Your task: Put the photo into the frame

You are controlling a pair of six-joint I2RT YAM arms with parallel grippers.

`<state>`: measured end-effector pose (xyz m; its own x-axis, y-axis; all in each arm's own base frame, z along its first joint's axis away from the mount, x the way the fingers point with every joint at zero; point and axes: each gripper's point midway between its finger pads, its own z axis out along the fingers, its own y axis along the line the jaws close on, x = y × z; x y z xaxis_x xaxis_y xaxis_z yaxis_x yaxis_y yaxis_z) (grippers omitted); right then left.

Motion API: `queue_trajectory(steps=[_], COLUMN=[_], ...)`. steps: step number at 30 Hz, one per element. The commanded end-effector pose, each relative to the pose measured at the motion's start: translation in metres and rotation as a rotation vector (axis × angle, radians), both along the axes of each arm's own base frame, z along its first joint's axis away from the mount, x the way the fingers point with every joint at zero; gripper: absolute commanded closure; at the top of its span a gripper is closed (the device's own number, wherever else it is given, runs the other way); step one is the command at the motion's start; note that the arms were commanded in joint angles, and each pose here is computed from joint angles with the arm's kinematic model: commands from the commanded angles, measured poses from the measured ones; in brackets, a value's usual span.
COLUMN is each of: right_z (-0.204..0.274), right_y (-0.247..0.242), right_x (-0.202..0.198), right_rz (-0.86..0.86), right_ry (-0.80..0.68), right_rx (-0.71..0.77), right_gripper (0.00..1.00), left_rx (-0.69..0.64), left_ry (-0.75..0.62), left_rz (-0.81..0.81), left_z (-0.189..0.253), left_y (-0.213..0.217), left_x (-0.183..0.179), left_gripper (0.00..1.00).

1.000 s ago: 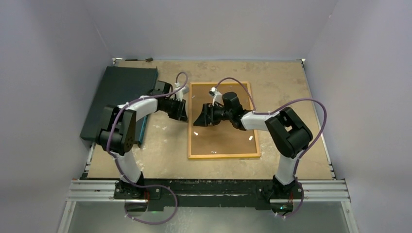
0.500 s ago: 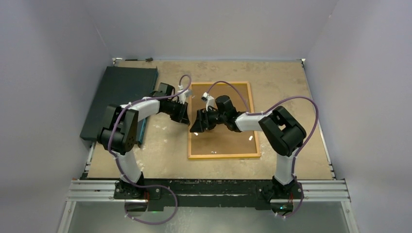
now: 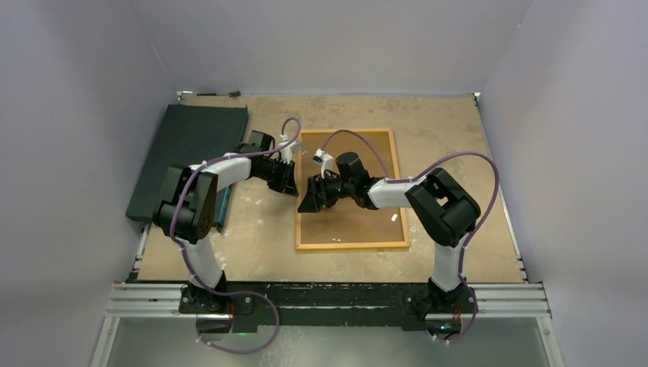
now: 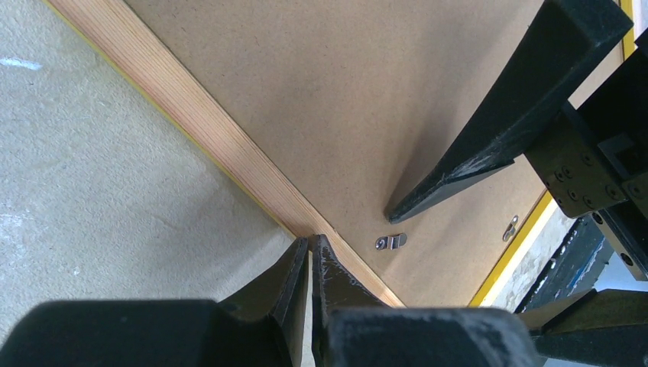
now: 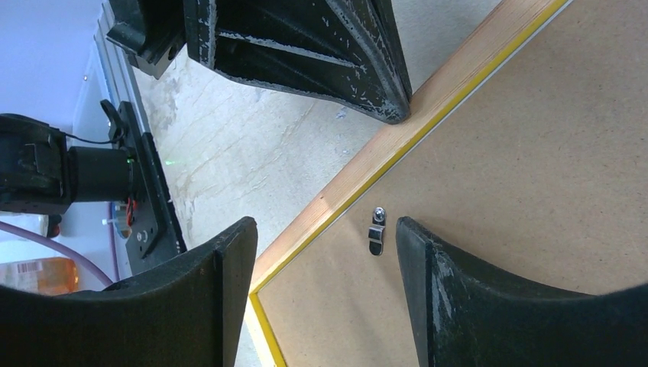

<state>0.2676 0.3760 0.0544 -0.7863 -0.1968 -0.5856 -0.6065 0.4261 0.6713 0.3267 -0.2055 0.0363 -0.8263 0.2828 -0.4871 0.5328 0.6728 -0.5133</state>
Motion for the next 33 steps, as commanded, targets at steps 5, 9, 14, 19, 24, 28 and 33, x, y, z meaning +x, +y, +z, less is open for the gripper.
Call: queue_trajectory(steps=[5,9,14,19,24,28,33], right_z=[0.006,0.007,0.008,0.009,0.007,0.007,0.007], right_y=[0.000,0.001,-0.001,0.001,0.004,0.005,0.008], right_x=[-0.013,-0.017,-0.021,-0.023,-0.025,-0.026,-0.030], right_rz=[0.042,0.049,0.051,0.054,0.065,0.071,0.082], right_ry=[0.009,0.015,0.019,0.021,0.025,0.028,0.033], right_rx=[-0.011,-0.013,-0.018,-0.013,-0.012,-0.007,-0.003], right_gripper=[0.32,0.33,0.34,0.34,0.35,0.36,0.37], left_rx=[-0.009,-0.009,-0.009,-0.012,-0.007,-0.005,-0.006], left_ry=[-0.028,-0.033,-0.045,-0.055,-0.061,-0.066,-0.070], left_rz=[-0.018,-0.017,-0.016,-0.018,-0.016,-0.016,-0.017], left_z=[-0.005,-0.003,0.000,0.002,0.004,0.004,0.006], left_y=[-0.006,-0.006,-0.006,-0.007,-0.006,-0.006,-0.007], left_x=[0.002,0.003,0.004,0.005,0.004,0.004,0.004], left_gripper=[0.97,0.97,0.97,0.97,0.98,0.98,0.98])
